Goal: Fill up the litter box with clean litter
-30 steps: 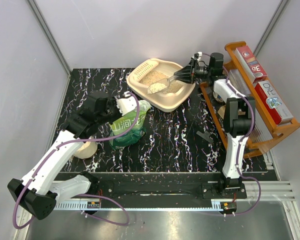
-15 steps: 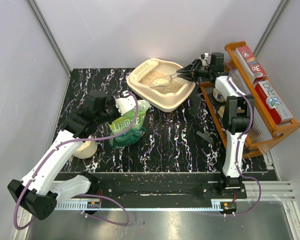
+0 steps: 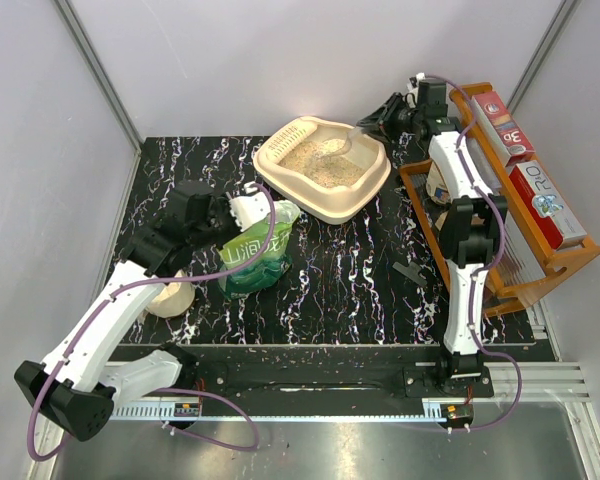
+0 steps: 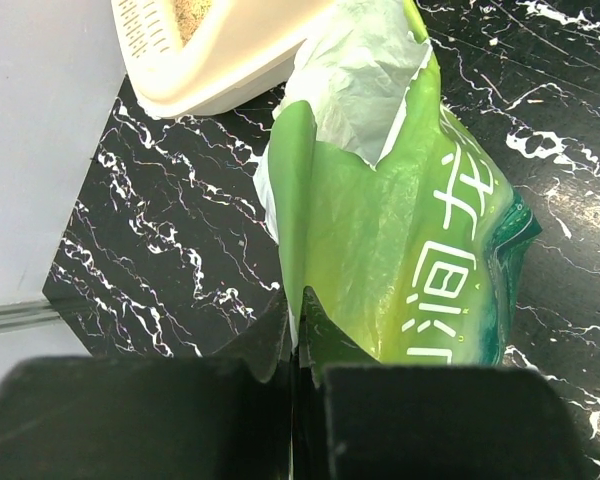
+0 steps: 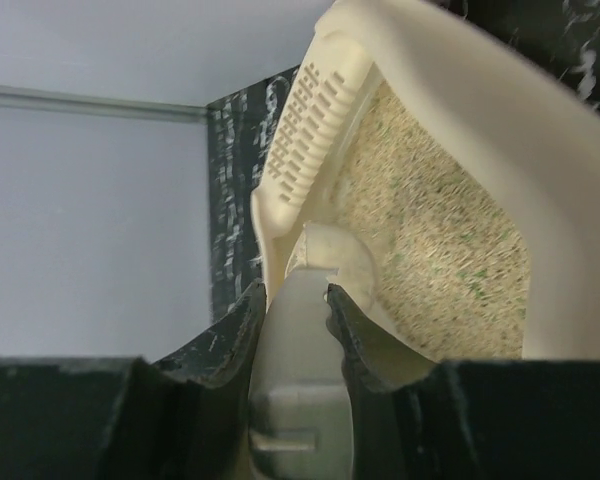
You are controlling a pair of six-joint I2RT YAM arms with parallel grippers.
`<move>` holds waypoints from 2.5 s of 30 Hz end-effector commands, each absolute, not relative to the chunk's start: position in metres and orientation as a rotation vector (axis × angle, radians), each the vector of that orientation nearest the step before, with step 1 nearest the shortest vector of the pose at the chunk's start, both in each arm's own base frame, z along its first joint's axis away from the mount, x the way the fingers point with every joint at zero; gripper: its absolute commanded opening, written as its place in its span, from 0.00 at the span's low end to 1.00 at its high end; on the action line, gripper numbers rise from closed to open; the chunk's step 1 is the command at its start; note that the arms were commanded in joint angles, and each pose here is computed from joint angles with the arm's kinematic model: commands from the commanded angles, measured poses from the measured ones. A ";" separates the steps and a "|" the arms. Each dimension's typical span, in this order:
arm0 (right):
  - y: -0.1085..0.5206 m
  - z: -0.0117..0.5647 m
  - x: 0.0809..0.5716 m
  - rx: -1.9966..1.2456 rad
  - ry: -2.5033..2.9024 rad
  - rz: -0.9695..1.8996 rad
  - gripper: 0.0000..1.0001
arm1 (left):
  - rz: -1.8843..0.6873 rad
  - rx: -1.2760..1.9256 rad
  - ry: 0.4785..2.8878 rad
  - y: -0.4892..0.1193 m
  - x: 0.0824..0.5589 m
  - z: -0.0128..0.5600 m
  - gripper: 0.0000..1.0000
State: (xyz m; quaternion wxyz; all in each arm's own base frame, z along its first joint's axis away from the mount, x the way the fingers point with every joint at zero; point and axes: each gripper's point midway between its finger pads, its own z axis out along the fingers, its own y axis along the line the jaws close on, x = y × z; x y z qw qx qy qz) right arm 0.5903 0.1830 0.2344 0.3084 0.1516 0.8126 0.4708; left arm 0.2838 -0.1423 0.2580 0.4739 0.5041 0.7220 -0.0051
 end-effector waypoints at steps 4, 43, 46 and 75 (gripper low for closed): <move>0.169 0.264 0.606 0.282 2.070 0.822 0.00 | -0.028 1.151 1.691 -0.138 0.282 0.287 0.00; 0.295 0.397 0.354 -1.048 1.547 1.274 0.00 | -0.074 1.074 1.635 -0.143 0.279 0.289 0.00; 0.305 0.383 0.349 -1.117 1.560 1.279 0.00 | -0.072 1.069 1.631 -0.142 0.279 0.292 0.00; 0.346 0.241 0.388 -0.525 2.358 0.698 0.00 | -0.182 0.988 1.625 -0.155 0.272 0.312 0.00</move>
